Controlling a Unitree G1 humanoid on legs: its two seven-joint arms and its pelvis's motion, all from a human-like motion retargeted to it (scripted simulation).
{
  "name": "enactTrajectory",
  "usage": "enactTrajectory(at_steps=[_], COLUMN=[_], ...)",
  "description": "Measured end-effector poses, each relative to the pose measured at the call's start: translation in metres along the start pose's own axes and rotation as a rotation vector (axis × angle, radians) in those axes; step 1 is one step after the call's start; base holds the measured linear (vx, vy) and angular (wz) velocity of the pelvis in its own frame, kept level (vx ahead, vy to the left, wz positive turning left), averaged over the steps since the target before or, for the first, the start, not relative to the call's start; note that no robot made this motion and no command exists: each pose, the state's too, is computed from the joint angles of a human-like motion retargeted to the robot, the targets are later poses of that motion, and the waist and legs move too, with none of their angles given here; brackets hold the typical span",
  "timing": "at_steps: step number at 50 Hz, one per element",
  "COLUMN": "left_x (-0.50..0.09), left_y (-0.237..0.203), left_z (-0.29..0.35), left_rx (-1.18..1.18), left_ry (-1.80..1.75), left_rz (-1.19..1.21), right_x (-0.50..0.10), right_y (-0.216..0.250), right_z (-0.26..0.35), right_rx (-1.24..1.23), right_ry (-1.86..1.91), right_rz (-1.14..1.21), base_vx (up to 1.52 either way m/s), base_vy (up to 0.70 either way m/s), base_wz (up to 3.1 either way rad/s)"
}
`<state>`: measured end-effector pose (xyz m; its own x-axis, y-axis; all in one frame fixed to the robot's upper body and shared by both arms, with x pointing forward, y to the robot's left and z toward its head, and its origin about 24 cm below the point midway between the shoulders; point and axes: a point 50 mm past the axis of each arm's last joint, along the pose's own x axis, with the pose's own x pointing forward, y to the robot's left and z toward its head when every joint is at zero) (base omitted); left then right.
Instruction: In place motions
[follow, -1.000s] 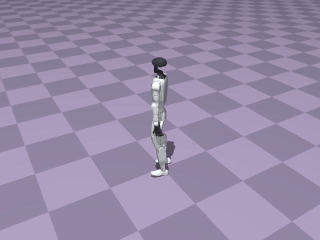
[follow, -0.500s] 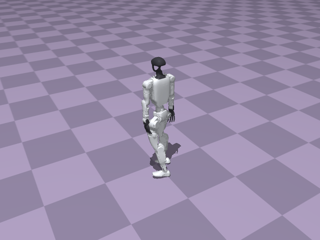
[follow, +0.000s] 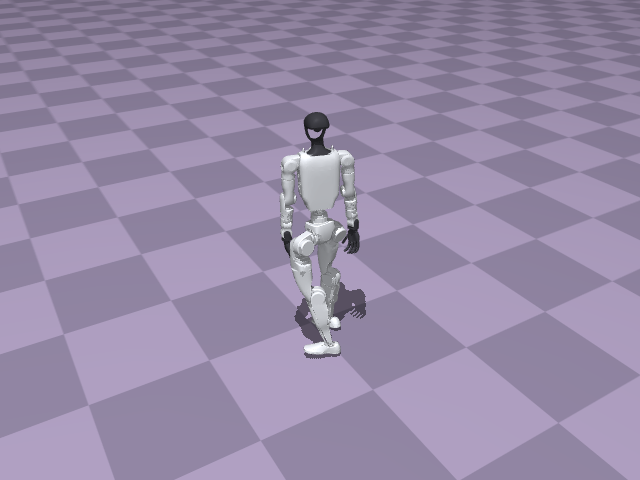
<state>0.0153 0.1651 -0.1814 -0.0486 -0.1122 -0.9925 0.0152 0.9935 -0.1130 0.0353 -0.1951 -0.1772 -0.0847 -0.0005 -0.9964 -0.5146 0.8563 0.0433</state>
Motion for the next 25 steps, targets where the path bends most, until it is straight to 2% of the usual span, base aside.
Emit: enactTrajectory(at_steps=[11, 25], left_x=[0.0, 0.0], left_y=[0.0, 0.001], left_z=[-0.005, -0.008], left_rx=[0.002, 0.019], left_ry=[0.014, 0.018], left_rz=[0.0, 0.002], right_x=[-0.002, -0.003], right_y=[-0.008, -0.013], right_z=[0.011, 0.008], right_rx=[0.006, 0.052], right_ry=[-0.053, -0.071], right_rz=[-0.019, -0.023], base_vx=[0.03, 0.12], base_vy=[-0.07, -0.14], base_wz=[0.32, 0.85])
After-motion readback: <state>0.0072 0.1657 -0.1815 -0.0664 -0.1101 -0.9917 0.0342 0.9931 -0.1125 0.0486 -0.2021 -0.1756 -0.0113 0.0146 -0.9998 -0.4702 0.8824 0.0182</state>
